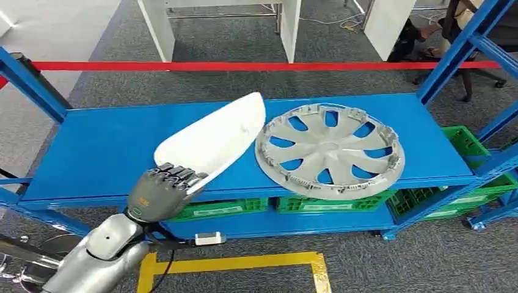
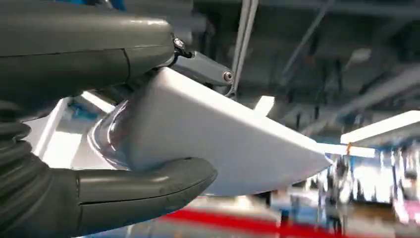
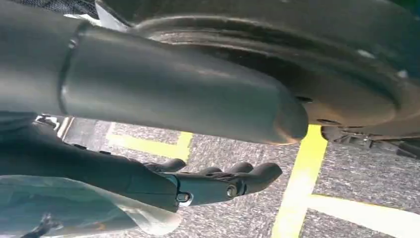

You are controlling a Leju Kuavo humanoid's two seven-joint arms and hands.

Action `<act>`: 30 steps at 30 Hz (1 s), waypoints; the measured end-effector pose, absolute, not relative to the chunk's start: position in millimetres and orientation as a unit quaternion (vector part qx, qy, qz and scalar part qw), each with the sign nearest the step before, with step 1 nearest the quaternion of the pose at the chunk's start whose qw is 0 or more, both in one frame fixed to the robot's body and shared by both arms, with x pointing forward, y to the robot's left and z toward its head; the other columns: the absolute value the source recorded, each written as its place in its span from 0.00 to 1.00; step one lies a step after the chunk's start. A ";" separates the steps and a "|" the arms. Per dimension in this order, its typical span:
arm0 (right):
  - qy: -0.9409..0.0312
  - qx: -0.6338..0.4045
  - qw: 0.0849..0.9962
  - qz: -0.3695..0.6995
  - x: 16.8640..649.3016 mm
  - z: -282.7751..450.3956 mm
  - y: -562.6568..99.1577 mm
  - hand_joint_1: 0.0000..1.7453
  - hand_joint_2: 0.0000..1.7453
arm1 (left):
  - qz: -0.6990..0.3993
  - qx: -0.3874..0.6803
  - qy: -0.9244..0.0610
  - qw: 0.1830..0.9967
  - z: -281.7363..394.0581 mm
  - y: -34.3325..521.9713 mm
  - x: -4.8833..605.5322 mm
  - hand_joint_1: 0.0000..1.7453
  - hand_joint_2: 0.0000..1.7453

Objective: Take the parts from the cabinet and place them on the table.

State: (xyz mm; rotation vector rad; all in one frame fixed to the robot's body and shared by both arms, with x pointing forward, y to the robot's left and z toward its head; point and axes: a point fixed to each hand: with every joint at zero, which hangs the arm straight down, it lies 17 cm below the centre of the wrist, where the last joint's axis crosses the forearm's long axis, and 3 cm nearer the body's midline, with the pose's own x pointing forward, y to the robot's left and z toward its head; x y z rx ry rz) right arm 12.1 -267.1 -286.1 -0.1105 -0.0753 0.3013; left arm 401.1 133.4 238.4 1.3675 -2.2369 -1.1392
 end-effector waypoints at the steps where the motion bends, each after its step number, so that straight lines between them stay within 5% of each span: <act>1: -0.038 -0.055 0.986 0.150 12.5 -286.1 -267.3 0.00 1.00 | -0.389 0.478 -0.776 0.135 245.4 134.8 399.6 1.00 1.00; 15: -0.045 -0.065 0.987 0.140 20.8 -285.9 -273.6 0.00 1.00 | -0.284 0.540 -0.792 0.002 366.3 138.8 333.6 1.00 1.00; 30: -0.052 -0.075 0.988 0.125 25.3 -285.8 -281.2 0.00 1.00 | -0.243 0.500 -0.831 0.032 382.7 152.8 320.3 1.00 1.00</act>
